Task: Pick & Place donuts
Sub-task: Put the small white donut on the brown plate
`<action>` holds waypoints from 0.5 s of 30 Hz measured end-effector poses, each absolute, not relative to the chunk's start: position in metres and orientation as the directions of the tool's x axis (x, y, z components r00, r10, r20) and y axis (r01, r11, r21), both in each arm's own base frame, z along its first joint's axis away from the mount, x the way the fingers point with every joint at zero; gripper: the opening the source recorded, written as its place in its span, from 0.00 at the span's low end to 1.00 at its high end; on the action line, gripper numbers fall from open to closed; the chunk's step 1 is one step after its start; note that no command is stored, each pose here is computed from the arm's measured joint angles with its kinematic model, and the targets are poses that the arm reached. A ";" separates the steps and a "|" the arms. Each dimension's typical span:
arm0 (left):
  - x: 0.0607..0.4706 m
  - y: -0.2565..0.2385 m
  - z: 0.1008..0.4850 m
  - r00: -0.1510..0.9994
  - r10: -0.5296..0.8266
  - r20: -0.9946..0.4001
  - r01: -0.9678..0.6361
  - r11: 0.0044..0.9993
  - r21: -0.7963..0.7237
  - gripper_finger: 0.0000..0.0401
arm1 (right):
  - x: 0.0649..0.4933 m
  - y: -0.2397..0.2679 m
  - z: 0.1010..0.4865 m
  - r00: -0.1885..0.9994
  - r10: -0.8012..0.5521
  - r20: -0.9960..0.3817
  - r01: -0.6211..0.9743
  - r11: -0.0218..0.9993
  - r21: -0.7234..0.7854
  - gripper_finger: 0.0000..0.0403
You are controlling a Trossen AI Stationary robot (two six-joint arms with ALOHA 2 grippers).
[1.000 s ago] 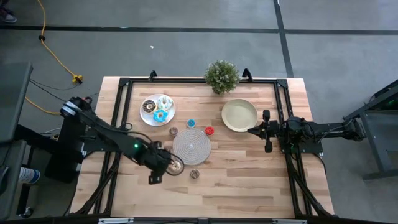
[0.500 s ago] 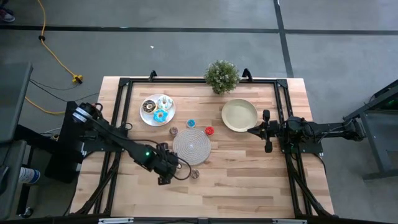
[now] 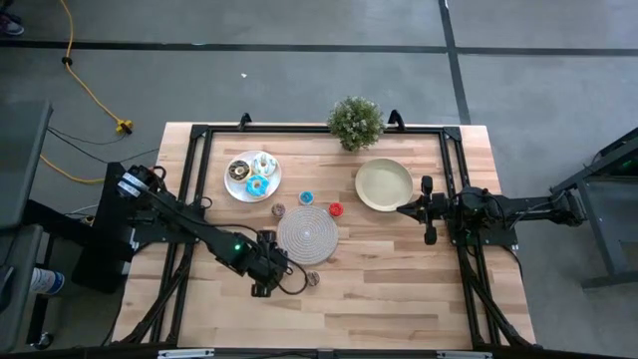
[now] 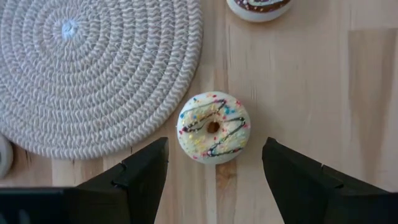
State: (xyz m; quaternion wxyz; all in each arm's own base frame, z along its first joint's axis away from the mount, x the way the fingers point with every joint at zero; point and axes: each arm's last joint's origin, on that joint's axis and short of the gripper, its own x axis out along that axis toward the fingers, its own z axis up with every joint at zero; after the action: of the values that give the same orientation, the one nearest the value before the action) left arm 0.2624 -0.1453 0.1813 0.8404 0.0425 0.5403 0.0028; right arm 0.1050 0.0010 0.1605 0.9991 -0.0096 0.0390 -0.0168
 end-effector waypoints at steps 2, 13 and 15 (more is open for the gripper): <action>0.263 -0.145 0.181 0.417 0.052 -0.907 0.060 0.995 0.085 0.62 | 0.105 0.001 0.161 0.996 -0.034 -0.078 0.033 0.999 -0.020 0.03; 0.263 -0.141 0.179 0.421 0.076 -0.904 0.103 0.986 0.130 0.62 | 0.105 0.001 0.160 0.996 -0.034 -0.078 0.033 0.999 -0.020 0.03; 0.263 -0.139 0.177 0.409 0.066 -0.910 0.103 0.988 0.118 0.62 | 0.105 0.001 0.161 0.996 -0.034 -0.078 0.033 0.999 -0.020 0.03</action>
State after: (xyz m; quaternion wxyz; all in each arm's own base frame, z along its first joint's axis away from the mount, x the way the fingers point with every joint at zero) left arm 0.2630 -0.1392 0.1774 0.8358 0.0776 0.5435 -0.0110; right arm 0.1050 0.0010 0.1606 0.9991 -0.0096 0.0390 -0.0168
